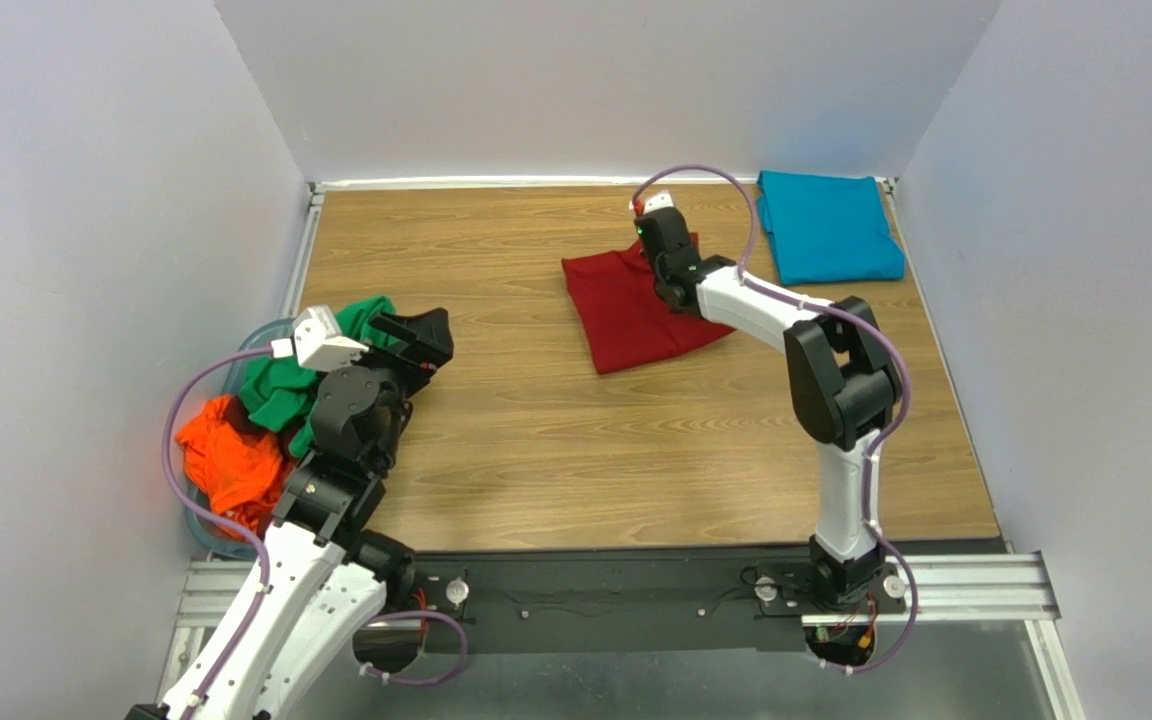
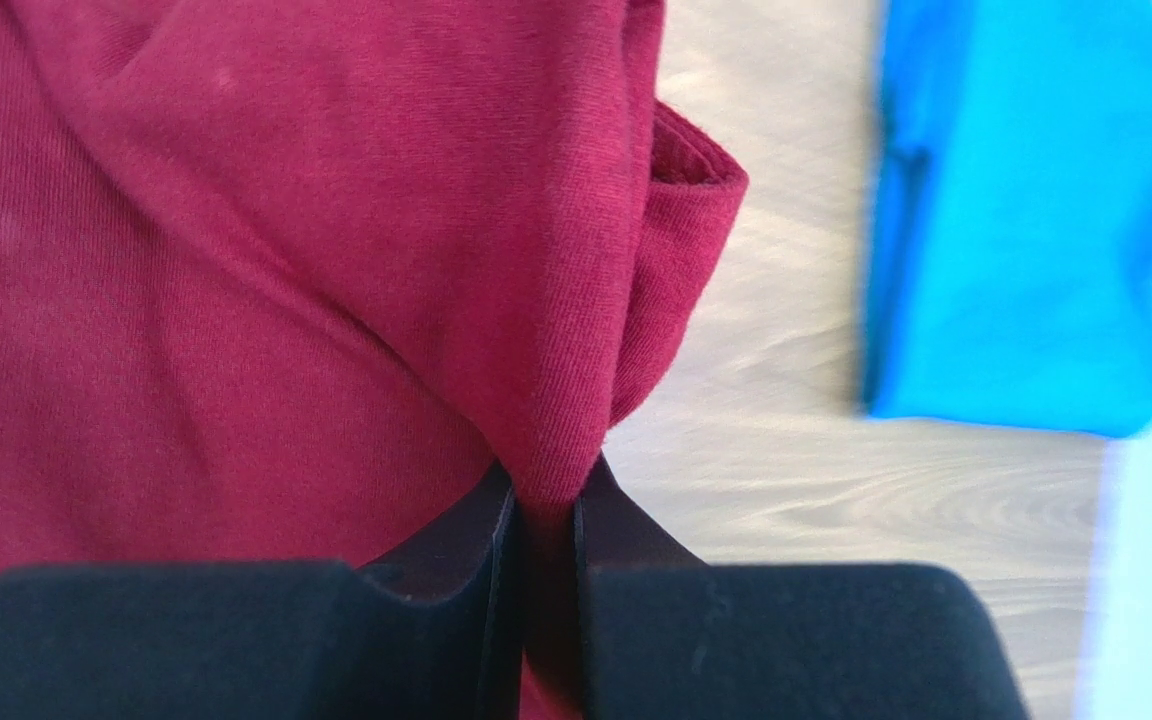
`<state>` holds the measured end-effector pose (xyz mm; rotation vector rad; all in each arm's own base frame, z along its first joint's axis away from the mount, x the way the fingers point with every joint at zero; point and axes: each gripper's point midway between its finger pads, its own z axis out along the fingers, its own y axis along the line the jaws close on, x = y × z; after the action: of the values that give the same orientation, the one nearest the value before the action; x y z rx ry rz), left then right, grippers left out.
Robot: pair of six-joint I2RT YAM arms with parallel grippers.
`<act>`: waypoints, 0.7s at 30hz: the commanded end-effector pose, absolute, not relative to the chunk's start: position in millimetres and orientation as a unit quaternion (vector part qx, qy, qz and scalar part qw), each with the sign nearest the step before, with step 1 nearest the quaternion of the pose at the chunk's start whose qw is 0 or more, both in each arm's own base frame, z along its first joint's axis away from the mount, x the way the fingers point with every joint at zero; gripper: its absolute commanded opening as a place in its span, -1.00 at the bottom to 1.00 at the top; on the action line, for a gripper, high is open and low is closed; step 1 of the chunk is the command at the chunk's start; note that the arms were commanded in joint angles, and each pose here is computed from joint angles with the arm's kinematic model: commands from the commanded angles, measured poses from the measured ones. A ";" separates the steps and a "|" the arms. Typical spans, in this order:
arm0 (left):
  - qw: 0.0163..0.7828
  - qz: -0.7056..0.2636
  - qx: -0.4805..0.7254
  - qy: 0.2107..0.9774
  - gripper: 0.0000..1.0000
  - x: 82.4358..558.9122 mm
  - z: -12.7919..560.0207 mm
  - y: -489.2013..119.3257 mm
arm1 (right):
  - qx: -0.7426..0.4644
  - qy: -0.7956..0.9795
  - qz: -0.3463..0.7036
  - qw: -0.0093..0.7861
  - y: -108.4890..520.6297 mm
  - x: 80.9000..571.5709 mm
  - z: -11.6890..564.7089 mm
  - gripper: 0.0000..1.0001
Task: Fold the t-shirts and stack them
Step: Neatly place the folded tshirt to the corner
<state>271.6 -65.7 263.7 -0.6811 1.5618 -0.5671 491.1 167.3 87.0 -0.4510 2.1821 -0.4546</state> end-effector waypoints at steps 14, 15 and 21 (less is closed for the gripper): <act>0.626 -0.198 -0.331 0.677 0.97 273.2 248.0 -46.3 | -0.153 0.834 -0.324 0.420 51.2 572.2 143.9 -0.99; 0.627 -0.198 -0.333 0.676 0.97 272.9 248.8 -45.7 | -0.150 0.832 -0.327 0.423 47.5 575.7 148.2 -0.99; 0.626 -0.192 -0.341 0.674 0.97 271.7 248.3 -42.1 | -0.140 0.827 -0.340 0.425 22.3 580.8 165.5 -0.99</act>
<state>273.7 -53.8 256.1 -0.7334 1.5507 -0.5012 574.0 35.2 145.8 -0.3684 2.1057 -0.7925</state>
